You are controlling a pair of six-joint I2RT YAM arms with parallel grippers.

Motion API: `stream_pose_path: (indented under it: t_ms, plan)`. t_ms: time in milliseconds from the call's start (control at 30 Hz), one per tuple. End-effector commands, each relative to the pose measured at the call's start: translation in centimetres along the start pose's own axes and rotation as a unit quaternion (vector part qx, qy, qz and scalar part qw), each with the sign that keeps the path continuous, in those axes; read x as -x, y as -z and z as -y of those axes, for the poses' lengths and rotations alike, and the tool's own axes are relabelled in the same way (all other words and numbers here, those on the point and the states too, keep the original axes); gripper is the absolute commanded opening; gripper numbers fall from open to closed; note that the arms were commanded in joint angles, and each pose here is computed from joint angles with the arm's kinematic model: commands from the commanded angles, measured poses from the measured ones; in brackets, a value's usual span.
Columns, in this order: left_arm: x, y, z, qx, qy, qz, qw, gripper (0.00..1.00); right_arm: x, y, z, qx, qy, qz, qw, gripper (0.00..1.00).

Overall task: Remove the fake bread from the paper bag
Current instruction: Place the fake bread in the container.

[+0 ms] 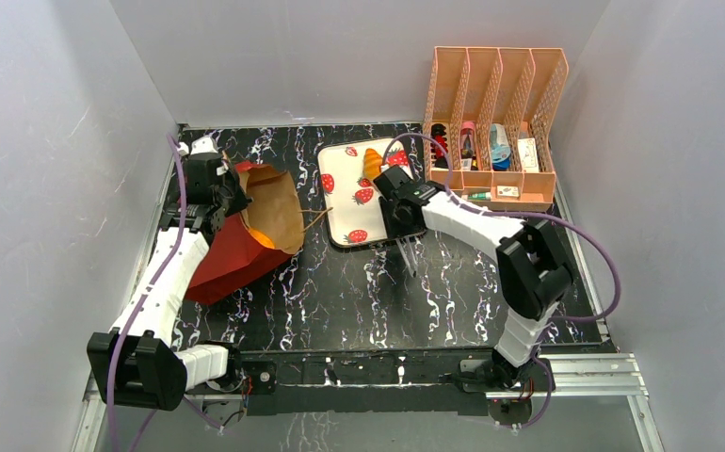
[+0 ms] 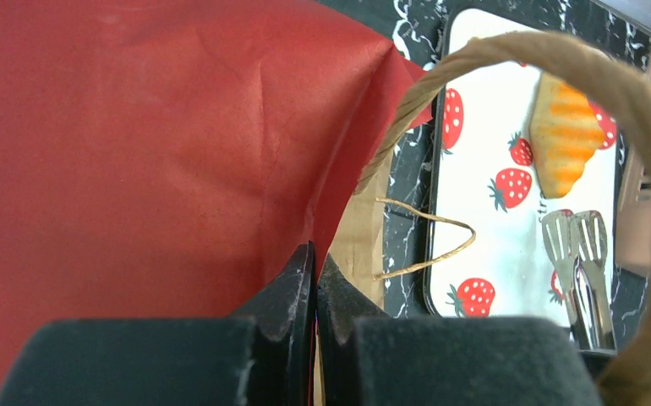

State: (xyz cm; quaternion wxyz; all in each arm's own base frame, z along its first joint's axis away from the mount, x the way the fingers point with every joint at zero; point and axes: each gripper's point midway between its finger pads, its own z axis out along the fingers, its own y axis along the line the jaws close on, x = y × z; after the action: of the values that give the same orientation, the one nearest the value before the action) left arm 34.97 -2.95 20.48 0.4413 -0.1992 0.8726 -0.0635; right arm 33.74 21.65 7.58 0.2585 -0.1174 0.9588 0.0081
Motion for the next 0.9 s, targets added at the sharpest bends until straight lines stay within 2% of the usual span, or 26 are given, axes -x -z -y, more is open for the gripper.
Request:
stream_pose_path:
  t_ms: [0, 233, 400, 700, 867]
  plan:
    - [0.2, 1.2, 2.1, -0.078, -0.032, 0.01, 0.996, 0.0, 3.5, 4.1, -1.0, 0.048, -0.036, 0.078, 0.995, 0.27]
    - [-1.4, 1.5, 5.0, -0.177, -0.088, -0.024, 0.98, 0.0, 4.8, 7.5, -2.5, 0.089, -0.027, 0.115, 0.989, 0.26]
    - [-2.8, 1.7, 6.3, -0.231, -0.119, -0.051, 0.964, 0.0, 5.0, 10.4, -5.8, 0.143, 0.003, 0.132, 0.981, 0.26]
    - [-3.9, 1.6, 6.9, -0.255, -0.139, -0.069, 0.954, 0.0, 1.5, 13.5, -13.3, 0.247, 0.045, 0.114, 0.961, 0.27]
    - [-4.4, 1.8, 6.9, -0.258, -0.145, -0.076, 0.952, 0.0, 0.2, 13.4, -16.3, 0.291, 0.053, 0.099, 0.95, 0.27]
